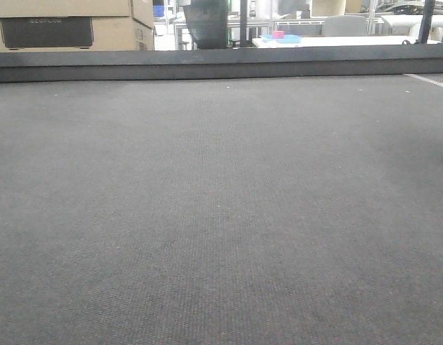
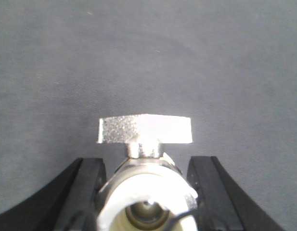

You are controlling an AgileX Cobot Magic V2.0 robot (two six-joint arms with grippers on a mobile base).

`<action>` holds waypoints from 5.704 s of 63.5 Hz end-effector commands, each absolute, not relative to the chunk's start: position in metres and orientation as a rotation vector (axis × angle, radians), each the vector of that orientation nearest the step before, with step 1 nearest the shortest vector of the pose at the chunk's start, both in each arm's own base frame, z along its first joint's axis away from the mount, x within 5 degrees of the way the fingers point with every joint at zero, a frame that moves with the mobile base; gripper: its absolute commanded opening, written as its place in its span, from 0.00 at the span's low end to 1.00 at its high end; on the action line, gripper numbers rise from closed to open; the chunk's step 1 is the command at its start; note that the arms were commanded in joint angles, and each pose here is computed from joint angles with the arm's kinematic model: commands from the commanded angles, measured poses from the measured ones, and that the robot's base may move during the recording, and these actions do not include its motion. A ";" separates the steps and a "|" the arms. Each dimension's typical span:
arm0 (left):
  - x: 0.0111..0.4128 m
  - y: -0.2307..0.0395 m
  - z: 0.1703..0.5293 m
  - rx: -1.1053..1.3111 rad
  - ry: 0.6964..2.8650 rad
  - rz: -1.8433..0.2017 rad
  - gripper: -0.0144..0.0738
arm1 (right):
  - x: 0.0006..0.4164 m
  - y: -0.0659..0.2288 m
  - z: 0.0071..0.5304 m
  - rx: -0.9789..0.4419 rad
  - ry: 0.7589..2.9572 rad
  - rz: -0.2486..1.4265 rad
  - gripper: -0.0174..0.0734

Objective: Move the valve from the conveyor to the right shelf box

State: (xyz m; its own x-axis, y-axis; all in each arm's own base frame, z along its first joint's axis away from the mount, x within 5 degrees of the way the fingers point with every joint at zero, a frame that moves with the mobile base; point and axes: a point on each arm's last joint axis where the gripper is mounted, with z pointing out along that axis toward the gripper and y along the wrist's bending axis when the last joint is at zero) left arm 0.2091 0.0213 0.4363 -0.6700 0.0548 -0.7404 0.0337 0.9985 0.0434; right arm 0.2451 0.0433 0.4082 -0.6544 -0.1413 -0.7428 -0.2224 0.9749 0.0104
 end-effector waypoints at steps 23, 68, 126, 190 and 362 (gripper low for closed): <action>0.203 0.020 0.470 0.046 2.090 0.065 0.04 | 0.239 0.040 0.441 -0.216 2.024 0.116 0.02; 0.208 0.020 0.477 0.033 1.996 0.055 0.04 | 0.240 0.040 0.444 -0.210 1.986 0.116 0.02; 0.212 0.022 0.489 0.018 1.860 0.078 0.04 | 0.245 0.040 0.455 -0.190 1.852 0.115 0.02; 0.212 0.022 0.489 0.018 1.860 0.078 0.04 | 0.245 0.040 0.455 -0.190 1.852 0.115 0.02; 0.212 0.022 0.489 0.018 1.860 0.078 0.04 | 0.245 0.040 0.455 -0.189 1.849 0.115 0.02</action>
